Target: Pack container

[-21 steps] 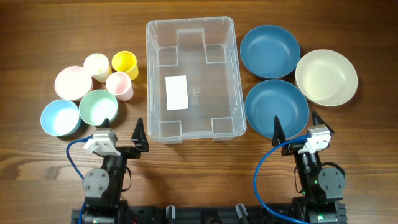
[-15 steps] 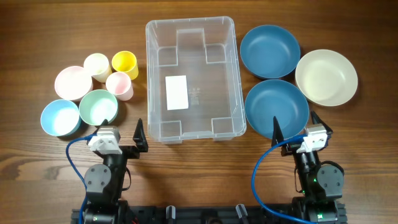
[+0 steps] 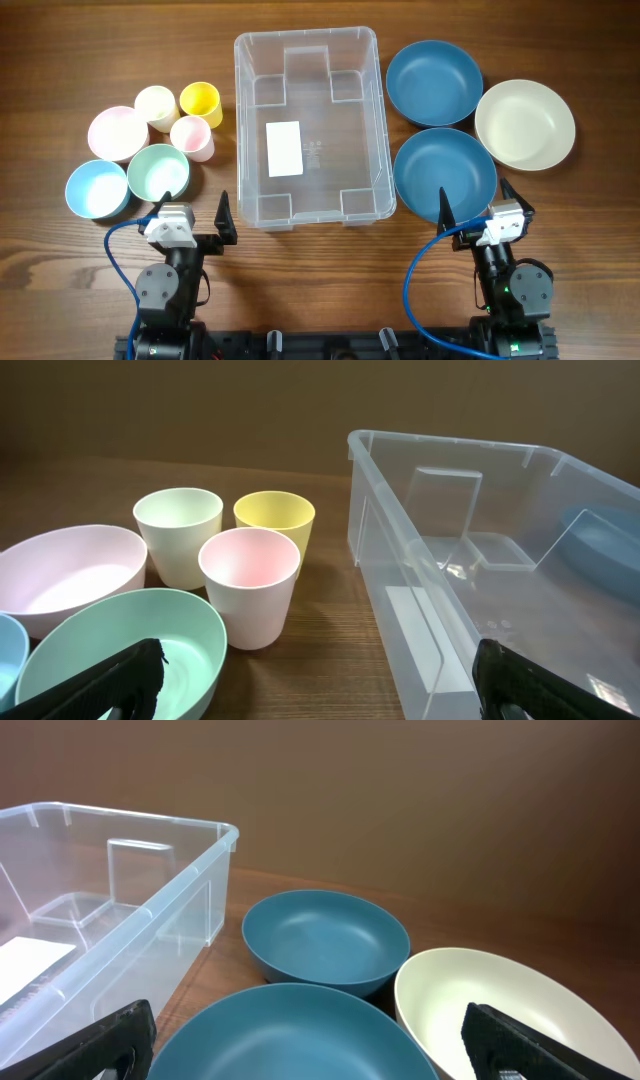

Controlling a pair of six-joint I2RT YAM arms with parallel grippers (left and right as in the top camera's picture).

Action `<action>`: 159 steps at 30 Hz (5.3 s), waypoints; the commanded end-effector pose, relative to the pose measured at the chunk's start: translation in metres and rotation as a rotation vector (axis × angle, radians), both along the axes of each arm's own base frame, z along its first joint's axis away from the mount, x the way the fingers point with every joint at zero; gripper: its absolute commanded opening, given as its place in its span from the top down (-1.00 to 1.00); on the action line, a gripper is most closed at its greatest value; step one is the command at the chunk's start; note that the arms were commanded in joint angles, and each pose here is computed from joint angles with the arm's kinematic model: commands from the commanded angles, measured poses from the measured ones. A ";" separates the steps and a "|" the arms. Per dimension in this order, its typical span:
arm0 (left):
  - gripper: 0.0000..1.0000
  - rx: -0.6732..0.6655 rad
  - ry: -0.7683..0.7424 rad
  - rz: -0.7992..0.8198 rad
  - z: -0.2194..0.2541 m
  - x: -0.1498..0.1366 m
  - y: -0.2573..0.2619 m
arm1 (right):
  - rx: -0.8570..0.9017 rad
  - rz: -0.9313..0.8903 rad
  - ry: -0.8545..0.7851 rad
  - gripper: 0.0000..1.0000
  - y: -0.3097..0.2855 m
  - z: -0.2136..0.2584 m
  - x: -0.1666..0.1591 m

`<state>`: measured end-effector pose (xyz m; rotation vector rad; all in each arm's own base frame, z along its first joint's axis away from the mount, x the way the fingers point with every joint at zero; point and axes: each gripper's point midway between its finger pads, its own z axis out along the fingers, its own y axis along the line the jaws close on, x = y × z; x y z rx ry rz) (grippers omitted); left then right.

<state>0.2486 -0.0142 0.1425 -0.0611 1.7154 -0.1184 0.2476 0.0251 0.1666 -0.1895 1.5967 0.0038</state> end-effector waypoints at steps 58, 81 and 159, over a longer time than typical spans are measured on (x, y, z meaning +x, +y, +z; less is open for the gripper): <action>-0.99 0.023 0.002 0.014 -0.002 0.000 0.003 | -0.013 0.000 0.003 -0.99 0.000 -0.001 0.000; -0.99 0.023 0.002 0.014 -0.002 0.000 0.003 | -0.013 0.000 0.003 -1.00 0.000 -0.001 0.000; -1.00 0.023 0.008 0.014 -0.004 0.000 0.003 | 0.229 -0.375 0.956 -1.00 -0.069 -0.017 0.055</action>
